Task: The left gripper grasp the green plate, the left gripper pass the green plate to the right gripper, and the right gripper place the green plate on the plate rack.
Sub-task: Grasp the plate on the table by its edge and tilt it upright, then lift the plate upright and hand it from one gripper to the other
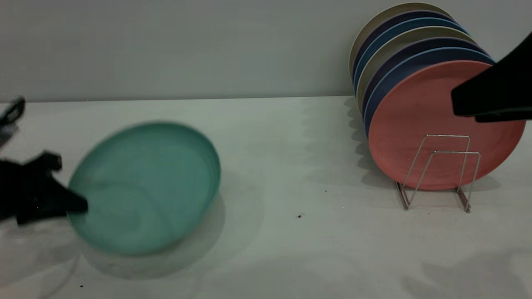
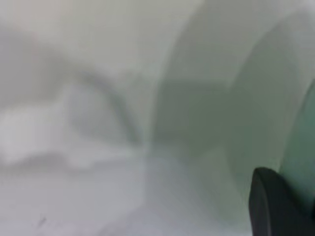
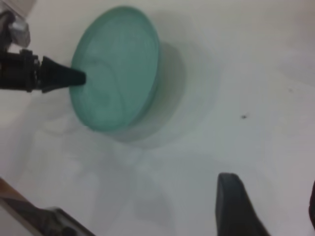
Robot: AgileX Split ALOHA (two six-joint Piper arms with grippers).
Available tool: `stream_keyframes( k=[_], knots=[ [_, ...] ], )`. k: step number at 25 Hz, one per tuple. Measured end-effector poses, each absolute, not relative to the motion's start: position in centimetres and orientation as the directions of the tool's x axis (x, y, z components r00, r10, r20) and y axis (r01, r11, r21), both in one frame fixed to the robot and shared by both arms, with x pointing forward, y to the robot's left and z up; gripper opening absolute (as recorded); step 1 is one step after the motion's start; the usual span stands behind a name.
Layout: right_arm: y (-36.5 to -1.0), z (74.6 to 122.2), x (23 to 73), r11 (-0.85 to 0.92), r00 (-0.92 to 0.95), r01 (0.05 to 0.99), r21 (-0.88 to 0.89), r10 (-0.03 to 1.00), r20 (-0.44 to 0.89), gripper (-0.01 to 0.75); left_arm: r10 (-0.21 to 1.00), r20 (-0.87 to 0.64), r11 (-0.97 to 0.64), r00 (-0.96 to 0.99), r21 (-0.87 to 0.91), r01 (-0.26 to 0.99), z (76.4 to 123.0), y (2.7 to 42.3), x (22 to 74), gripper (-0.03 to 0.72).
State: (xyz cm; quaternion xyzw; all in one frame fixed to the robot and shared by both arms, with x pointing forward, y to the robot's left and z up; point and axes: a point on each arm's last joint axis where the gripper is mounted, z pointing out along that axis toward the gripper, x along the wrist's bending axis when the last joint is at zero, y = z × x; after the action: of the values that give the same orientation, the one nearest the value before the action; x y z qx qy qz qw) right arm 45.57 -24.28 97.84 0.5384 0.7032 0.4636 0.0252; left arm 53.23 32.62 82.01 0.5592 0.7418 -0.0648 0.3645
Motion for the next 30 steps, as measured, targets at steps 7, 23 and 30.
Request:
stream_keyframes(
  k=[7, 23, 30],
  knots=[
    [-22.1, 95.4, 46.7, -0.014, -0.444, 0.760, 0.650, 0.719, 0.535, 0.384, 0.801, -0.591, 0.221, 0.094, 0.438, 0.871, 86.2, 28.5, 54.0, 0.018],
    [-18.2, 91.0, 50.9, 0.072, -0.473, 0.811, 0.581, 0.666, 0.577, 0.384, 0.736, -0.635, 0.060, 0.234, 0.406, 0.912, 87.4, 19.9, 52.5, 0.018],
    [-18.2, 90.6, 51.0, 0.073, -0.466, 0.817, 0.572, 0.669, 0.579, 0.344, 0.689, -0.666, 0.002, 0.286, 0.396, 0.918, 87.7, 17.6, 51.6, 0.018]
  ],
)
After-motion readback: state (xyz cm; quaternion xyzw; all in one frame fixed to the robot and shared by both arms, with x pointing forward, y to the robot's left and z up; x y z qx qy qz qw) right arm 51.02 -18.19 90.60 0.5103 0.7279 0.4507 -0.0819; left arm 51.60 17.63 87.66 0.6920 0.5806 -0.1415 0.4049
